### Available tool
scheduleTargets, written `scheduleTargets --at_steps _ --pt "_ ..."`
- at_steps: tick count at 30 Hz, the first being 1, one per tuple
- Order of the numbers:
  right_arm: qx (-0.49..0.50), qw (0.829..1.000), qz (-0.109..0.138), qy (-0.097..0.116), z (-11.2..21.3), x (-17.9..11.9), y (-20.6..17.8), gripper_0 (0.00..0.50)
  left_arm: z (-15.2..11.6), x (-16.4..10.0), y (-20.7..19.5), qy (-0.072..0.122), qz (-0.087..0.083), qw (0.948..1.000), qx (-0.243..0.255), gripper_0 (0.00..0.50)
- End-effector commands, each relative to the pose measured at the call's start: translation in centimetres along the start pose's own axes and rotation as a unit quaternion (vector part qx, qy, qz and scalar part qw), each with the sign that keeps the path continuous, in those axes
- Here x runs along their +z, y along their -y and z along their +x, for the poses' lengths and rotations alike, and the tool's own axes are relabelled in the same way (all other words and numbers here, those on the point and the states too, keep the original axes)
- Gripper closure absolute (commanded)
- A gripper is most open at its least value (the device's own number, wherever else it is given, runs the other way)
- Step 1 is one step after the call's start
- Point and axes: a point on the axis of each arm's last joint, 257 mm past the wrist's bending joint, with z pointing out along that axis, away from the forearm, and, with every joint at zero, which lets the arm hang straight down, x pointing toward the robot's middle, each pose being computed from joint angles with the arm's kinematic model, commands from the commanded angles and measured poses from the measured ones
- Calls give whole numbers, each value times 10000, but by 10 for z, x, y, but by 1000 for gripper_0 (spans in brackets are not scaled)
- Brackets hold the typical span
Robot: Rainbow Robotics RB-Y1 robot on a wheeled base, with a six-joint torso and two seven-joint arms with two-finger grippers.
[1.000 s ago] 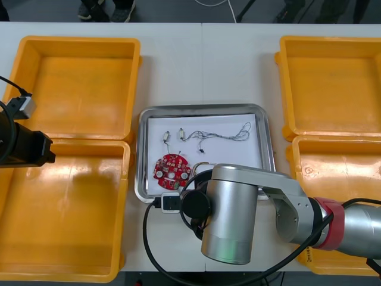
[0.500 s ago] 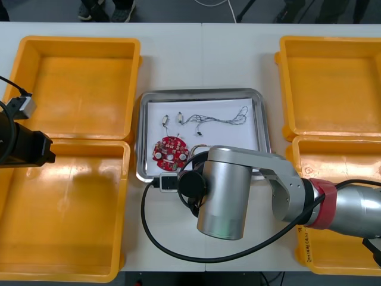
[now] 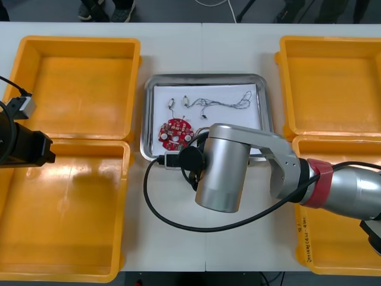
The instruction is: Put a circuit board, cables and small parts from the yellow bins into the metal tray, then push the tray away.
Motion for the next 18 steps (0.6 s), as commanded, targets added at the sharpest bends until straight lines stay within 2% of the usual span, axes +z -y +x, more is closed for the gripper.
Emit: scheduleTargets --at_steps 1,11,18 --pt "308 9994 70 156 -9 -4 41 500 -4 -14 -17 136 -217 9984 494 0" --pt "343 9989 253 187 -10 2 75 500 -4 -14 -17 136 -217 9984 494 0" --pt "297 9980 434 345 -17 5 90 500 -4 -14 -17 136 -217 9984 494 0"
